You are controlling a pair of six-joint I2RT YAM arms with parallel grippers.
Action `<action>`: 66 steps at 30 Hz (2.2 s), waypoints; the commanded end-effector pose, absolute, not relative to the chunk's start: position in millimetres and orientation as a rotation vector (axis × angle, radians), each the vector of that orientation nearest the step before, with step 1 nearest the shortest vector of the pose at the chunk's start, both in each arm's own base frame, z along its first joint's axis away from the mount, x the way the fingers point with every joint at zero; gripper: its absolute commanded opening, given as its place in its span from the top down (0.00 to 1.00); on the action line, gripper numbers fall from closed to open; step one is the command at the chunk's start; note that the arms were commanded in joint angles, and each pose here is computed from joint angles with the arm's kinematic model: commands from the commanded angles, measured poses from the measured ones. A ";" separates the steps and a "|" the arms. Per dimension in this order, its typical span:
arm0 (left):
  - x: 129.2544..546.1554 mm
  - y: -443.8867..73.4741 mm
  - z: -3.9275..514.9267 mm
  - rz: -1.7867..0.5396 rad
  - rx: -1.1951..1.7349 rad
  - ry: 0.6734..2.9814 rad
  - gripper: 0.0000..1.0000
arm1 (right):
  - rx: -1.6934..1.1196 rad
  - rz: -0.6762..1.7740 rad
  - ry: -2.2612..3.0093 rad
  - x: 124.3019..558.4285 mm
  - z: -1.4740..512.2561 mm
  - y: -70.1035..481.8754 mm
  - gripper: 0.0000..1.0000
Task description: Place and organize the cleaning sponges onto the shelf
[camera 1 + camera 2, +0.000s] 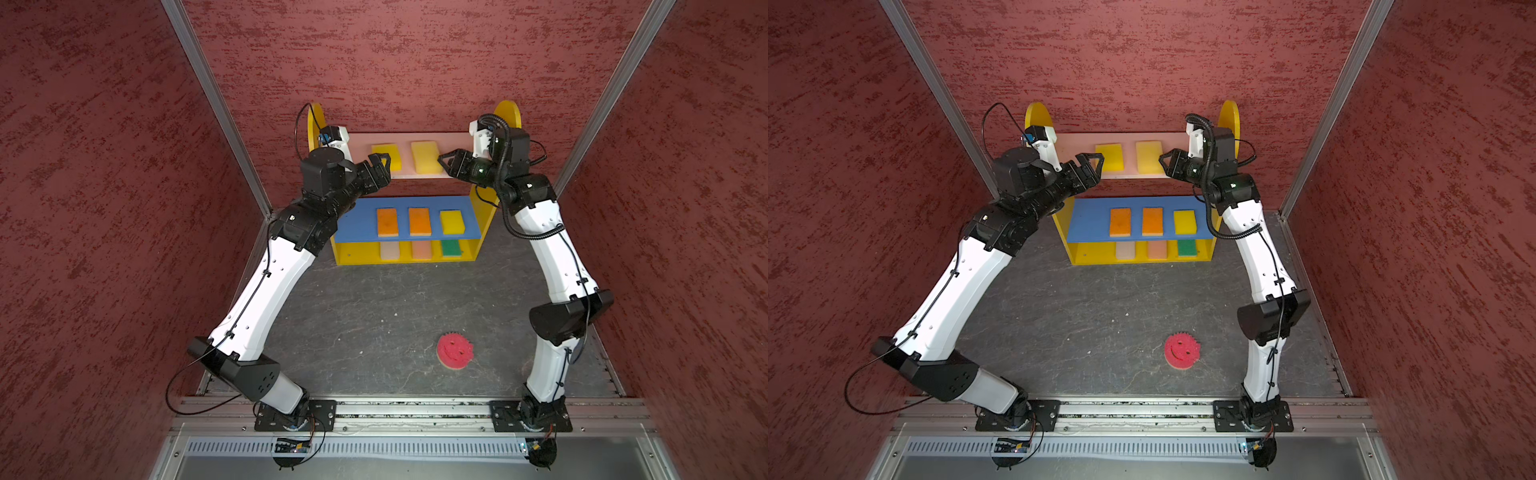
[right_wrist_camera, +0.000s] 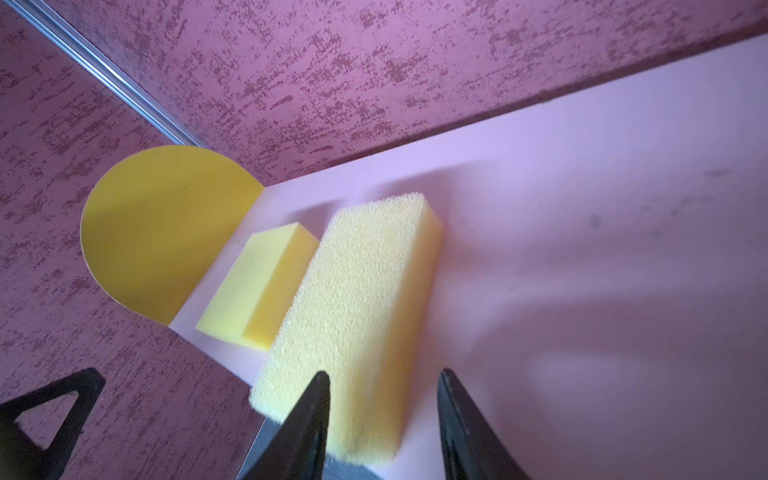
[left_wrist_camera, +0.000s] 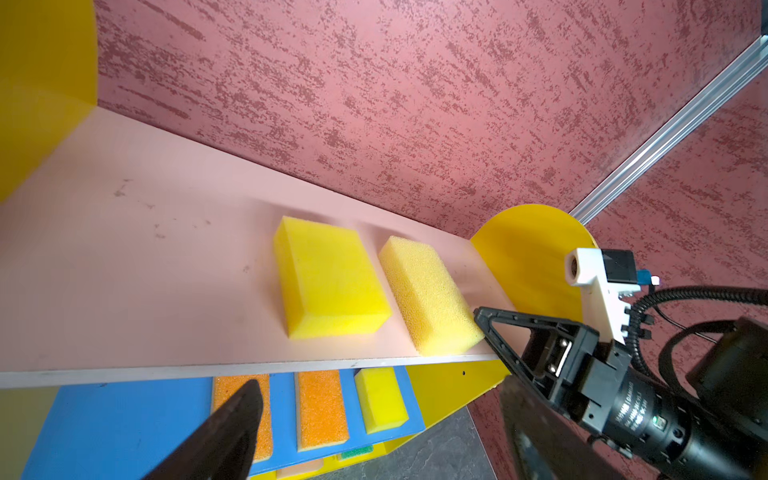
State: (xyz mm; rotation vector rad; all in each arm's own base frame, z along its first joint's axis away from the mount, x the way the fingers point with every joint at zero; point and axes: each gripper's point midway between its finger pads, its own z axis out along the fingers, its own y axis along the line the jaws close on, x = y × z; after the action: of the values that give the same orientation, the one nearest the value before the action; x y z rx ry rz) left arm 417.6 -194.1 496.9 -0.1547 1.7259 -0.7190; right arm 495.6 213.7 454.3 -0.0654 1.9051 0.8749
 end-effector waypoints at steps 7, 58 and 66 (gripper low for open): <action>414.6 -208.5 482.4 -0.838 -0.138 1.779 0.51 | -0.118 0.880 1.809 455.8 481.2 219.9 0.93; 462.0 -216.3 464.4 -1.036 -0.169 1.795 0.65 | -0.061 0.696 1.844 421.8 454.0 194.4 1.00; 468.6 -216.4 466.4 -1.032 -0.173 1.788 0.65 | -0.060 0.706 1.859 423.1 446.4 195.4 1.00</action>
State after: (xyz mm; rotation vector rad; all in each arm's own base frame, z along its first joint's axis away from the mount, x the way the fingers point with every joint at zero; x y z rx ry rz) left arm 466.3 -218.6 452.4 -0.1848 1.8296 -1.0249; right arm 419.2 199.7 441.6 -0.0749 1.8866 0.7259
